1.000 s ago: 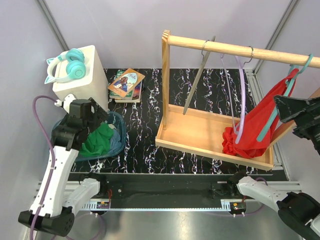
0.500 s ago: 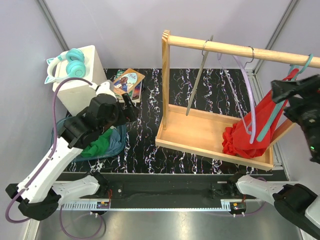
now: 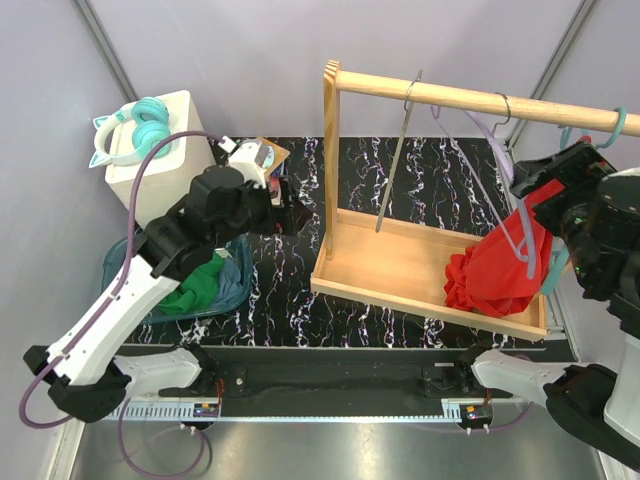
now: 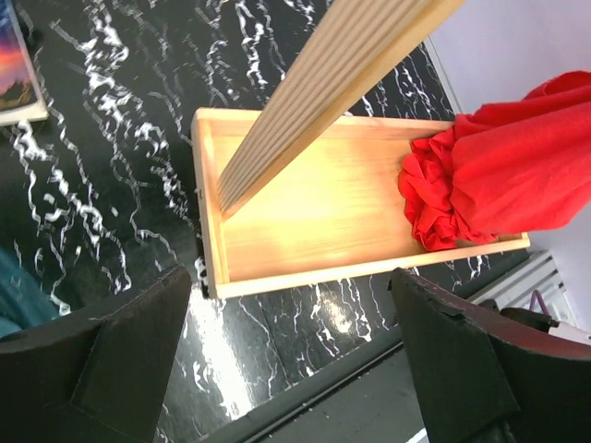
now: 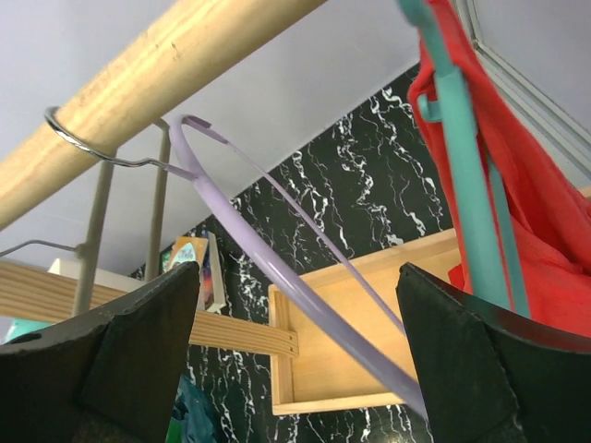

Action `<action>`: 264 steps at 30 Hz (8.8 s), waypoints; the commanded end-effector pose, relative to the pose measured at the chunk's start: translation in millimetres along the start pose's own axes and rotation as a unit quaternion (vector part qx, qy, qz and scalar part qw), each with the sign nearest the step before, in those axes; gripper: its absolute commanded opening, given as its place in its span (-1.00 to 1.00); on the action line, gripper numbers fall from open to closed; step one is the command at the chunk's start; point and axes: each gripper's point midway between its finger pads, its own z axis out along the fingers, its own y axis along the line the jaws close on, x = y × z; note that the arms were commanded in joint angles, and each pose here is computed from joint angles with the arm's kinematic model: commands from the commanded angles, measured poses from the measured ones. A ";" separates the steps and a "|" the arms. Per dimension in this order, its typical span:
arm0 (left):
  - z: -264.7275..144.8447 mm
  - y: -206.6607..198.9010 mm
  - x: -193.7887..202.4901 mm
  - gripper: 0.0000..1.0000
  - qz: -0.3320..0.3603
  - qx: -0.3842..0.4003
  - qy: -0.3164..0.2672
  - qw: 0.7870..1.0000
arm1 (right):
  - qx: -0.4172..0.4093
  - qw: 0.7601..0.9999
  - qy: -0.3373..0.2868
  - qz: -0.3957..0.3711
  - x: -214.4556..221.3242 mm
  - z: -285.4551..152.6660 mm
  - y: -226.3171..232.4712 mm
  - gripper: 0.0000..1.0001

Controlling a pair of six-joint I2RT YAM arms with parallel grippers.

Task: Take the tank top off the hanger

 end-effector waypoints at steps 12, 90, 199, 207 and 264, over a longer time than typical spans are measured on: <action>16.5 -45.1 -26.7 0.90 0.050 0.094 -0.007 0.994 | 0.104 0.984 -0.065 -0.129 -44.2 -33.8 -71.4 0.83; -10.2 -140.4 81.2 0.89 -0.077 0.258 0.132 0.954 | -0.341 0.940 -0.010 0.005 -2.4 -122.1 4.4 -1.00; -200.7 15.8 -193.0 -1.00 0.048 -0.141 -0.340 0.928 | -0.290 0.908 0.291 0.081 200.8 -144.6 -108.0 -1.00; -292.5 16.5 -260.5 -1.00 0.098 -0.174 -0.475 0.857 | -0.286 0.903 0.308 0.087 214.0 -129.4 -93.3 -1.00; -41.0 16.8 9.4 -1.00 -0.152 -0.056 -0.050 0.986 | -0.245 0.969 0.016 0.031 -5.9 -92.5 3.0 -1.00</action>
